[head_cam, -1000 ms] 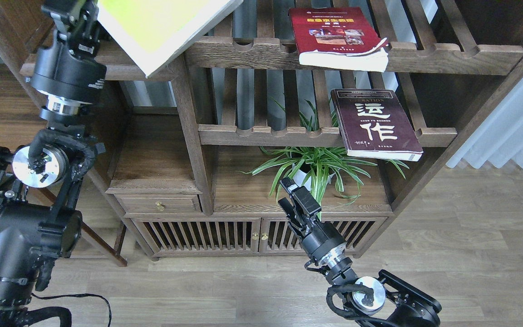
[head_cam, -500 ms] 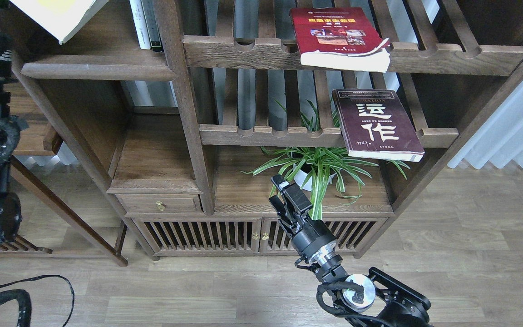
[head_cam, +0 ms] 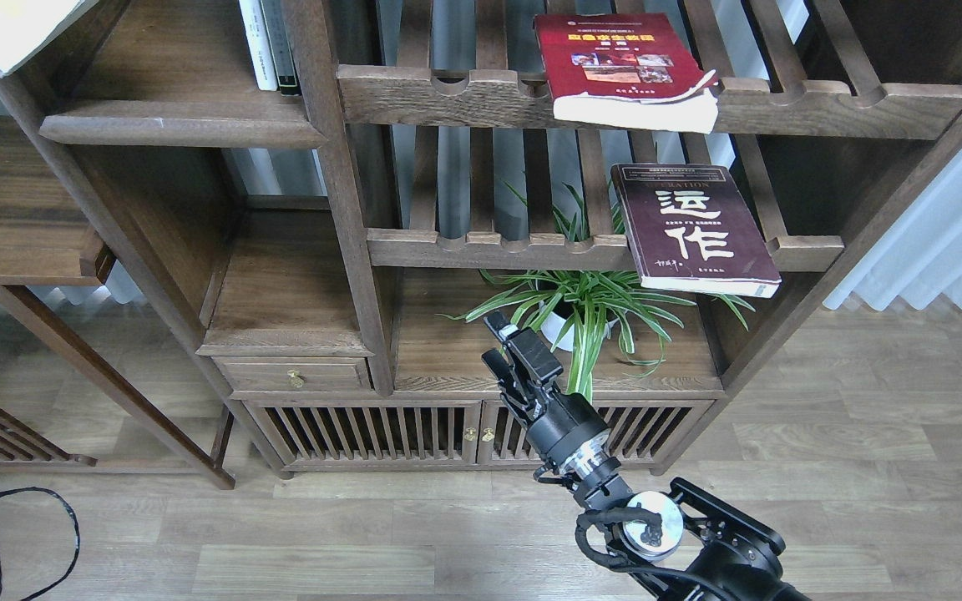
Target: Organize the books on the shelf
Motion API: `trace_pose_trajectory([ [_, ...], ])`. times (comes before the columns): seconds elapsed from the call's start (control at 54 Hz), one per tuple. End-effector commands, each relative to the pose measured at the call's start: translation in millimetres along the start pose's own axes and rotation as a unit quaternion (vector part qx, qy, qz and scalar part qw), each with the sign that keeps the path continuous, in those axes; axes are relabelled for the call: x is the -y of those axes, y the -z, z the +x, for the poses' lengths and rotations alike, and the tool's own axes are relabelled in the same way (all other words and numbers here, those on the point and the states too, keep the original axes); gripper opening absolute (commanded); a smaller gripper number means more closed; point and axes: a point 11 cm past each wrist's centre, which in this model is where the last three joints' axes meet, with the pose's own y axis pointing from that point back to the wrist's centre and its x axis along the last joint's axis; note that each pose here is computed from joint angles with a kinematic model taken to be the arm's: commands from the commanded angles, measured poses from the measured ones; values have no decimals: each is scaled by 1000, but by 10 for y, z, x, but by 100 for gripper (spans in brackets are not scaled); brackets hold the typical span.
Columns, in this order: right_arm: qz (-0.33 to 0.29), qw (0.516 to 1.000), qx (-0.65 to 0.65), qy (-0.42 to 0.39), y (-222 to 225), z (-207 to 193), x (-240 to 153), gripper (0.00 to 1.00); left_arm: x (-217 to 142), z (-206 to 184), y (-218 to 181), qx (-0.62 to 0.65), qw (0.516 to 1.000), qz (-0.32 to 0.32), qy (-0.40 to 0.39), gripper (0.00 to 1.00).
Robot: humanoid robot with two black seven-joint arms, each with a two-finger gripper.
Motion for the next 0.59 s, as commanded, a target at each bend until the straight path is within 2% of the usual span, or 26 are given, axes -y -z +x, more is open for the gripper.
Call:
trace_pose_trajectory([
  [0.0, -6, 1000, 2, 5, -39, -32, 11, 91, -3, 35, 15, 46, 999, 16, -14, 0],
  [0.259, -23, 1000, 2, 0, -145, 1, -14, 91, -45, 131, -105, 128, 990, 22, -46, 0],
  [0.574, -22, 1000, 4, 2, -151, -11, -13, 91, 204, -19, -220, 251, 967, 9, -34, 0],
])
